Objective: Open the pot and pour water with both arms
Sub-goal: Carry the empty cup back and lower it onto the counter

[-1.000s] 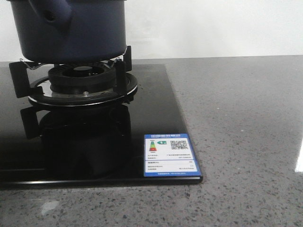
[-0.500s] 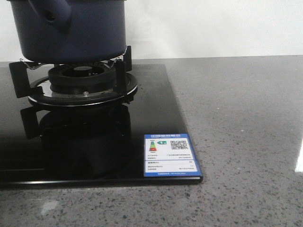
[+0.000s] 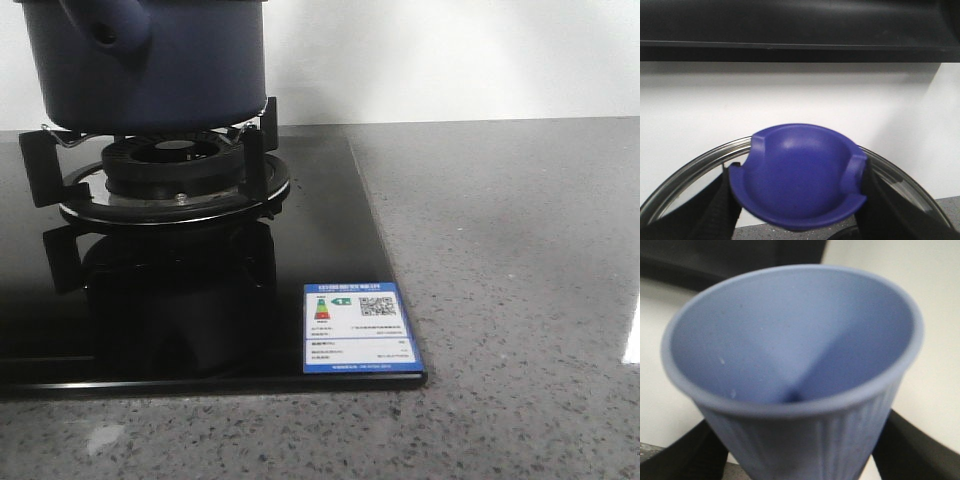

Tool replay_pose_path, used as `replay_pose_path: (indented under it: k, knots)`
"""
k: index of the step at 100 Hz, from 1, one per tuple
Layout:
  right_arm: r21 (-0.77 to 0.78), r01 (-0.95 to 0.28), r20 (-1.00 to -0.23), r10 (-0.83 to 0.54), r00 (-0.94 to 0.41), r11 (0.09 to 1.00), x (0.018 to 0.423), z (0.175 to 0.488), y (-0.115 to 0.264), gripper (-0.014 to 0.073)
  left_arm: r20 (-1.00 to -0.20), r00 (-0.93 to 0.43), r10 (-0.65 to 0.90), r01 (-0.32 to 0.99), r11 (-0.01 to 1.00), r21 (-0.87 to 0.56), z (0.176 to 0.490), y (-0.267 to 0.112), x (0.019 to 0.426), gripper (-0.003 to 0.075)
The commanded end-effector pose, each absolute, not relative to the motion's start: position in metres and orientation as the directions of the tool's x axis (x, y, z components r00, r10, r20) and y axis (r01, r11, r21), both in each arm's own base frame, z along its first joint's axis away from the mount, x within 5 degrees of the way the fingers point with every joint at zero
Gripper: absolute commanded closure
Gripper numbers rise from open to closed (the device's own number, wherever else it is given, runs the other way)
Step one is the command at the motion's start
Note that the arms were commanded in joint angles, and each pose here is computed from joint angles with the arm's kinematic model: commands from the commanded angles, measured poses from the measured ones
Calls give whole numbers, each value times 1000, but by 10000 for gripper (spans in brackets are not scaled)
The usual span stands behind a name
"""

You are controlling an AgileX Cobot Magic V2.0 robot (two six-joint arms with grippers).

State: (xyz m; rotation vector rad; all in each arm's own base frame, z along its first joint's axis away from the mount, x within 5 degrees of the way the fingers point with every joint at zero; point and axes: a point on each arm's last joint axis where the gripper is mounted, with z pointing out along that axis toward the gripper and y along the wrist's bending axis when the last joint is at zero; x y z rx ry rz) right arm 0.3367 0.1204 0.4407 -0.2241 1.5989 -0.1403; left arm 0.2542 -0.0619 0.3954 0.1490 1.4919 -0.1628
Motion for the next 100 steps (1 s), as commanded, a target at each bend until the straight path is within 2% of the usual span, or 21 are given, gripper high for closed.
replay_pose_path:
  k: [1,13,27,38,56,70,81,92,100]
  knots:
    - [-176,-90,-983,-171,61,980,313,463,104,256,-969,240,-52,168,986,-12,425,-56,244,332]
    - [-110,-130,-994,-106,38,985,299,448,84,256,-969,240,-52,168,986,-12,425,-56,244,332]
    - [-9,-108,-1000,-11,-16,994,284,424,48,256,-969,240,-52,168,986,-12,425,-56,244,332]
    - [-2,-61,-999,-5,-52,998,268,402,16,256,-969,240,-52,168,986,-12,425,-56,244,332]
    - [21,-51,-995,16,-101,998,243,367,-16,256,-969,240,-52,168,986,-12,425,-56,244,332]
    - [64,-101,-990,51,-134,993,233,339,-32,256,-969,240,-52,168,986,-12,425,-56,244,332]
    - [80,-171,-993,64,-95,982,232,326,-38,256,-969,240,-52,168,986,-12,425,-56,244,332]
    - [126,-169,-992,119,-52,978,237,316,-46,256,-969,240,-52,168,986,-12,425,-56,244,332]
    - [92,-176,-994,80,-72,980,244,306,-48,256,-969,240,-52,168,986,-12,425,-56,244,332]
